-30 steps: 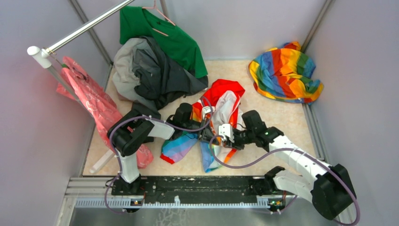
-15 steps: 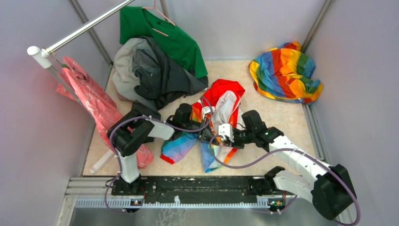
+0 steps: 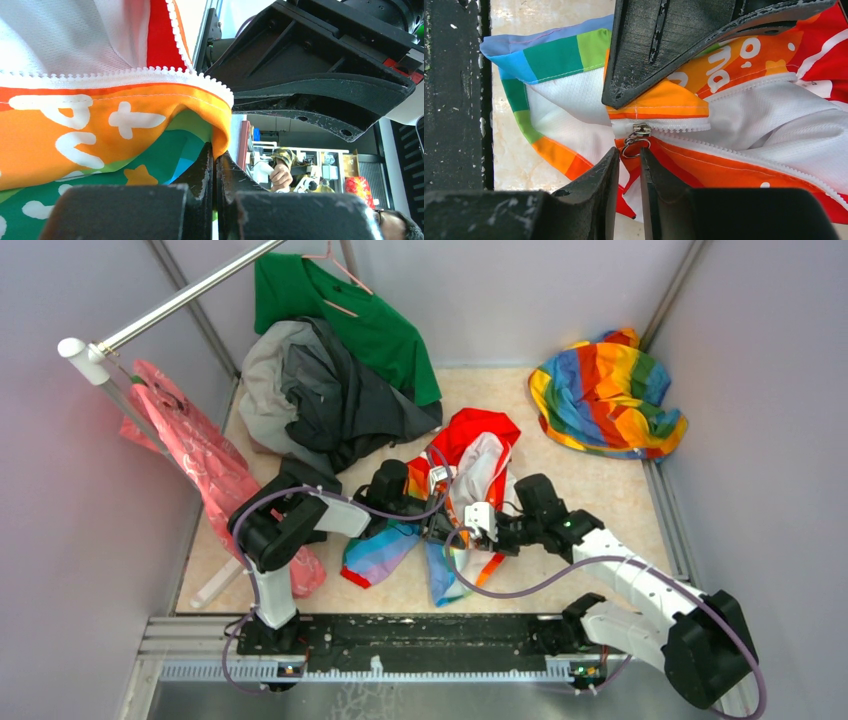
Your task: Zip up the jacket
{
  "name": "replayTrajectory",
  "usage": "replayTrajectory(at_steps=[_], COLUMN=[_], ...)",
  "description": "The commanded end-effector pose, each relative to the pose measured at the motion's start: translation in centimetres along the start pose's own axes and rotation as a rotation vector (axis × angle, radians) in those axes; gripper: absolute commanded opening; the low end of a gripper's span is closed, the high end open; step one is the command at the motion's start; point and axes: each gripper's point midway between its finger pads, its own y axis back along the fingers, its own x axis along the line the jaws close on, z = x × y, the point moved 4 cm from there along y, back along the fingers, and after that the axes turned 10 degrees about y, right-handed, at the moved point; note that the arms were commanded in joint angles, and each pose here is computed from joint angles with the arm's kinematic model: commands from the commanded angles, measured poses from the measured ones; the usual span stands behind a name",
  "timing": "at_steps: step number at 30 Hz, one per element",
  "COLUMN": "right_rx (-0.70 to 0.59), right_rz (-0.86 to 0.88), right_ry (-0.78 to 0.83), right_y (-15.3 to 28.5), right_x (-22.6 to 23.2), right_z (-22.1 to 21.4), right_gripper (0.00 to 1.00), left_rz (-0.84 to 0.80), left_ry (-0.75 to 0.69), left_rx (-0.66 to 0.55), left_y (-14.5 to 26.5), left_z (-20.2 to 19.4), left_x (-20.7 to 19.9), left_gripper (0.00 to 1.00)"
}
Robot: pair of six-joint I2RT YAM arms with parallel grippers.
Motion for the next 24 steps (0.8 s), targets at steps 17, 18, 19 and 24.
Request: replayTrajectory(at_steps=[17, 18, 19, 24], right_rx=[-0.033, -0.029, -0.028, -0.032], right_rz=[-0.154, -0.152, -0.152, -0.101], right_ry=[0.060, 0.059, 0.060, 0.085], right_y=[1.28, 1.20, 1.16, 0.75], right_x=[-3.12, -3.07, -3.06, -2.22], right_z=[2.03, 1.90, 1.84, 1.58], right_gripper=[0.26, 0.27, 0.27, 0.28], left_rz=[-0.023, -0.024, -0.024, -0.026], left_ry=[-0.031, -0.033, -0.032, -0.033], left_rx=[0.033, 0.034, 0.035, 0.038], left_y=[-0.22, -0.26, -0.27, -0.26], left_z=[-0.31, -0.30, -0.30, -0.35], left_x=[-0.68, -0.77, -0.76, -0.84], left_gripper=[0.00, 0.00, 0.00, 0.00])
